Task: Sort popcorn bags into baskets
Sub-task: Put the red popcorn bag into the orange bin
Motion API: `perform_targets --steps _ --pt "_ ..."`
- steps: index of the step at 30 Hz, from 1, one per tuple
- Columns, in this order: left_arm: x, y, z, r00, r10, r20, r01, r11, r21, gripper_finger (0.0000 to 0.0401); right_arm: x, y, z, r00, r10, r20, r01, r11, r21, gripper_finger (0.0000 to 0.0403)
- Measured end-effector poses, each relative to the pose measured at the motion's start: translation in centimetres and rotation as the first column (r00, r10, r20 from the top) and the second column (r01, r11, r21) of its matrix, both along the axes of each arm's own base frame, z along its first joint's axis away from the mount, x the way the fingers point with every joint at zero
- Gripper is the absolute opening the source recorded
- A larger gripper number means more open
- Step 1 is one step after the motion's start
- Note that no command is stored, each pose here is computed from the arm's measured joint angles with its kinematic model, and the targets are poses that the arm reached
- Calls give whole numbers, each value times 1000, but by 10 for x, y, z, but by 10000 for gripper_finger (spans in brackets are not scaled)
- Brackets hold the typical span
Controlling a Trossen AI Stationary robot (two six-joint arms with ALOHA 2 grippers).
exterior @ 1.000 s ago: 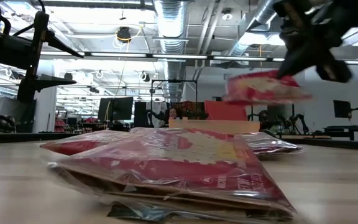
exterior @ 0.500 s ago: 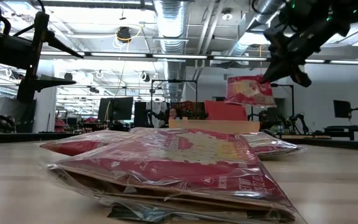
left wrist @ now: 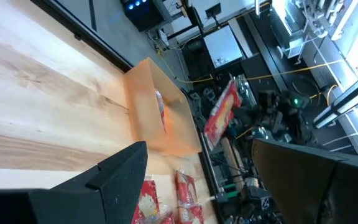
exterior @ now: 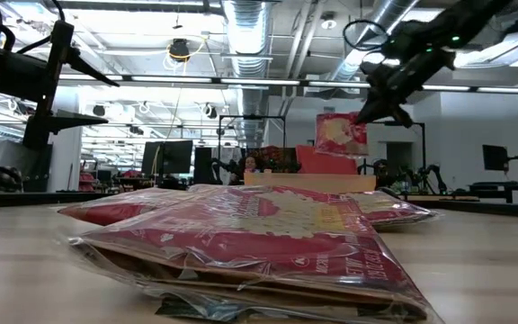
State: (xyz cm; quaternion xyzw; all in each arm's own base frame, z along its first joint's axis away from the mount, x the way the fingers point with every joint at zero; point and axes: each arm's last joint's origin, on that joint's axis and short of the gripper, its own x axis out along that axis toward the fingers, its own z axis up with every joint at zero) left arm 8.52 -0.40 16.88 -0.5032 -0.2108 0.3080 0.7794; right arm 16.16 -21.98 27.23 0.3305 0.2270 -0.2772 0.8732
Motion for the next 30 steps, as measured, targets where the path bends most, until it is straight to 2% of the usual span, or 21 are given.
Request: perform_targets --steps 5,9,16,21,24,30 --pt "0 0 0 1000 0 -5 0 1000 5 279 16 -32 3 994 60 -94 -60 998 3 9" --pt "0 0 0 1000 2 -11 -2 1000 11 279 27 -47 -9 984 96 -149 -90 995 48 9" --pt "0 0 0 1000 8 -25 -7 1000 25 279 40 -59 -38 973 125 -195 -101 987 128 20" --pt "0 0 0 1000 14 -26 -13 1000 25 279 44 -63 -51 966 117 -231 -84 985 148 21" --pt "0 0 0 1000 16 -27 -15 1000 25 279 44 -64 -55 963 121 -240 -83 983 164 43" --pt "0 0 0 1000 16 -27 -15 1000 25 279 44 -64 -56 961 112 -251 -73 984 160 134"
